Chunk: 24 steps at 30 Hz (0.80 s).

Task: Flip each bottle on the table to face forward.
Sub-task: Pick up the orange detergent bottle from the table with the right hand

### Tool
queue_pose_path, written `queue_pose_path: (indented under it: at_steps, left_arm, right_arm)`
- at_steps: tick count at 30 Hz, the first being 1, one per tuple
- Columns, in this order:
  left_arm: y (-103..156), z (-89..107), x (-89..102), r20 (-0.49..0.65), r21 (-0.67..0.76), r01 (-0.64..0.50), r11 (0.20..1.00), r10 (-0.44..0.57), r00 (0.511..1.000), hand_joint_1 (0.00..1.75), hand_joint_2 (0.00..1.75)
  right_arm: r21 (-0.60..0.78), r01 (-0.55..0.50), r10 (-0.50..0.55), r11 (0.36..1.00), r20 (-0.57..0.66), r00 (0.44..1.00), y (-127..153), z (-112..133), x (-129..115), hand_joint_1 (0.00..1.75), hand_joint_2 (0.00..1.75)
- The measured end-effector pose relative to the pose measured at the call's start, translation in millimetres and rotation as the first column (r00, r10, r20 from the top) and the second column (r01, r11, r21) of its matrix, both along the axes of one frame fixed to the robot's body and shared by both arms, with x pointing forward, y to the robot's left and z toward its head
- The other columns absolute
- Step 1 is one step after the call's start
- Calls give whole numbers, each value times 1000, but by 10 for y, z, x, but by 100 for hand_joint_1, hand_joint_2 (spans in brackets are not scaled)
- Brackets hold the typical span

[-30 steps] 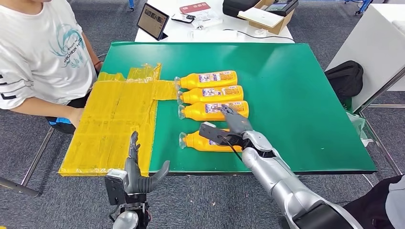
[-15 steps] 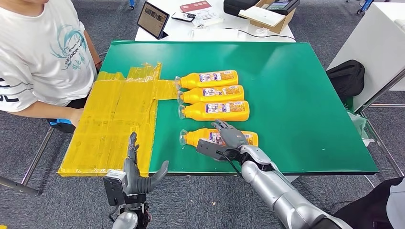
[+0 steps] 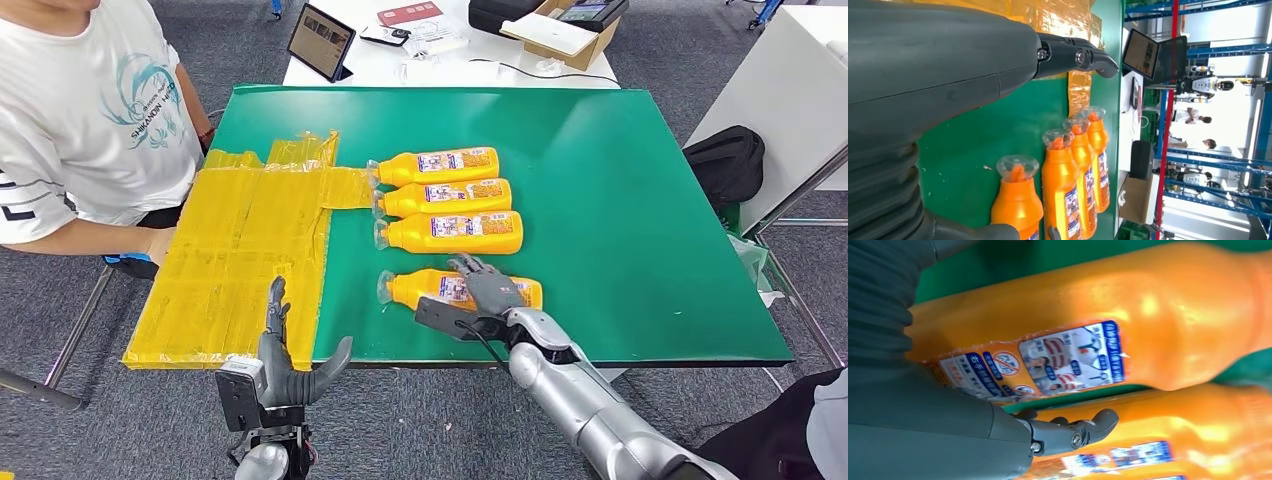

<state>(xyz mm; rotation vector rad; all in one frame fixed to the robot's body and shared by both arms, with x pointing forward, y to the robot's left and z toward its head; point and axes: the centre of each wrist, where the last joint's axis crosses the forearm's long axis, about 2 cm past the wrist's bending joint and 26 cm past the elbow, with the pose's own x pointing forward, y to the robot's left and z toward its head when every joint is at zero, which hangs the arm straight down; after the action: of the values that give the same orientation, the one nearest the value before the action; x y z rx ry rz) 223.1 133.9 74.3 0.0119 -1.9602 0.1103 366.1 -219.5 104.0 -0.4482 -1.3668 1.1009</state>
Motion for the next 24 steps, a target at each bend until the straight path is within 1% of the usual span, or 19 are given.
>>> queue_pose_path:
  at_steps: [8, 11, 16, 17, 20, 21, 24]
  left_arm:
    - [10, -37, -50, -22, 2, -11, 1000, 11, 1000, 0, 175]
    - [13, -44, -59, -29, 2, -12, 1000, 12, 999, 0, 175]
    - [24, -53, -66, -38, 2, -16, 1000, 16, 999, 0, 175]
    - [26, -56, -68, -41, 1, -17, 1000, 17, 999, 0, 175]
    - [29, -61, -73, -46, 0, -18, 1000, 18, 999, 0, 175]
    - [29, -61, -74, -47, -1, -18, 1000, 18, 999, 0, 175]
    - [27, -63, -75, -50, -2, -16, 1000, 16, 999, 0, 175]
  right_arm:
    - [-162, 131, -128, 978, 26, 991, -66, -6, 1, 0, 175]
    - [-190, 151, -148, 970, 27, 989, -95, -9, 4, 0, 175]
    - [-212, 153, -155, 965, 10, 988, -143, -15, 11, 1, 175]
    - [-215, 151, -155, 965, 2, 988, -151, -16, 13, 38, 175]
    - [-207, 142, -152, 968, -32, 988, -173, -22, 17, 166, 175]
    - [-197, 139, -150, 970, -41, 988, -181, -25, 19, 173, 175]
    - [-149, 140, -150, 979, -55, 987, -216, -24, 34, 175, 175]
